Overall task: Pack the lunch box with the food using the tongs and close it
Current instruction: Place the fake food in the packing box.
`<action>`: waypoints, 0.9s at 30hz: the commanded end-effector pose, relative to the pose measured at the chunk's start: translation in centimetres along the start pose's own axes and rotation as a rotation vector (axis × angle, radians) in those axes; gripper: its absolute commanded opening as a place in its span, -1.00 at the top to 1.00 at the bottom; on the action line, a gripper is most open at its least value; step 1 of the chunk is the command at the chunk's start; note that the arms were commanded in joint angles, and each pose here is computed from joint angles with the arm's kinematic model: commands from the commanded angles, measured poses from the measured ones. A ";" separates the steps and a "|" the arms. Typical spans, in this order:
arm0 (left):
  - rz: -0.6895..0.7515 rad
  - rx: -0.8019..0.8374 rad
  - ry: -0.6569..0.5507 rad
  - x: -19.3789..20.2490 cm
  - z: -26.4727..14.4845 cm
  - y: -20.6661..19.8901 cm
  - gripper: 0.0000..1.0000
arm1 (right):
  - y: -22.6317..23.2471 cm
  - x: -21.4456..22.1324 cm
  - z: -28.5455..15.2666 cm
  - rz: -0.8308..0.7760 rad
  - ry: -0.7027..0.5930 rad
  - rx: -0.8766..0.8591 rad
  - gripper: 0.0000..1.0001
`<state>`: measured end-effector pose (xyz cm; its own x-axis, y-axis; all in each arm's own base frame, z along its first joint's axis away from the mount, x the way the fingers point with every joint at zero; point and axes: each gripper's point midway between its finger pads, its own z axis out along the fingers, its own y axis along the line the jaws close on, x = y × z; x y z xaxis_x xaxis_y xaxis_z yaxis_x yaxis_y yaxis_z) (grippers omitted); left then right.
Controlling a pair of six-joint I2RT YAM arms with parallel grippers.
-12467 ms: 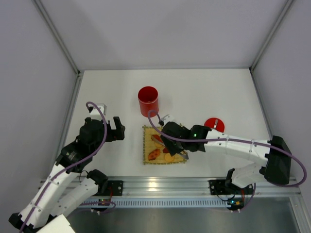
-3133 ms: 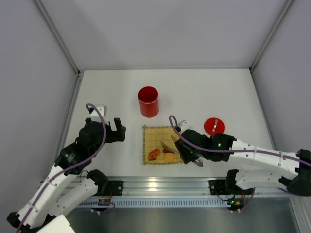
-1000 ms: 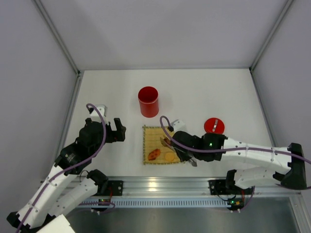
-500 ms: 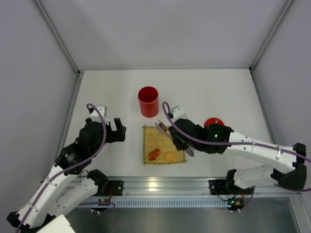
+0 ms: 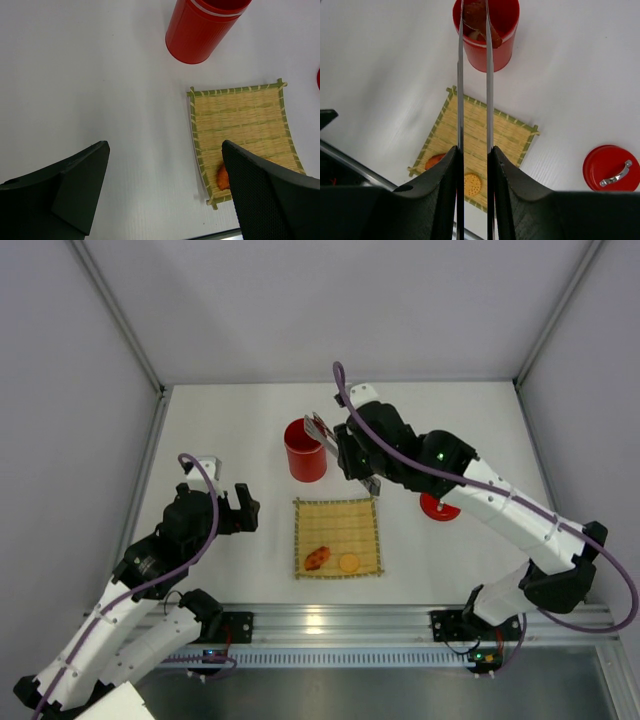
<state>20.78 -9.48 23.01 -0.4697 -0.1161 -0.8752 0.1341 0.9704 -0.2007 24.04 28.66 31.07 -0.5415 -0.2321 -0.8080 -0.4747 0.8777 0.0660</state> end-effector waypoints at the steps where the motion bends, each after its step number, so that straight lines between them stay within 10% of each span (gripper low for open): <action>1: -0.021 -0.004 -0.030 -0.5 0.2 -0.1 -0.98 | 0.7 -3.8 0.1 -0.006 -0.070 -0.035 0.47; 14: -0.022 -0.005 -0.032 -0.6 0.1 -0.1 -0.98 | 0.9 -4.9 6.8 0.006 -0.071 -0.033 0.46; 27: -0.022 -0.002 -0.032 -0.6 0.1 -0.2 -0.98 | 0.6 -5.0 7.5 0.009 -0.072 -0.031 0.03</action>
<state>20.83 -9.39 23.06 -0.4660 -0.1261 -0.8757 0.1210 0.9714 -0.2043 30.20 32.94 27.80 -0.5533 -0.2614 -0.7909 -0.4974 0.8653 0.0619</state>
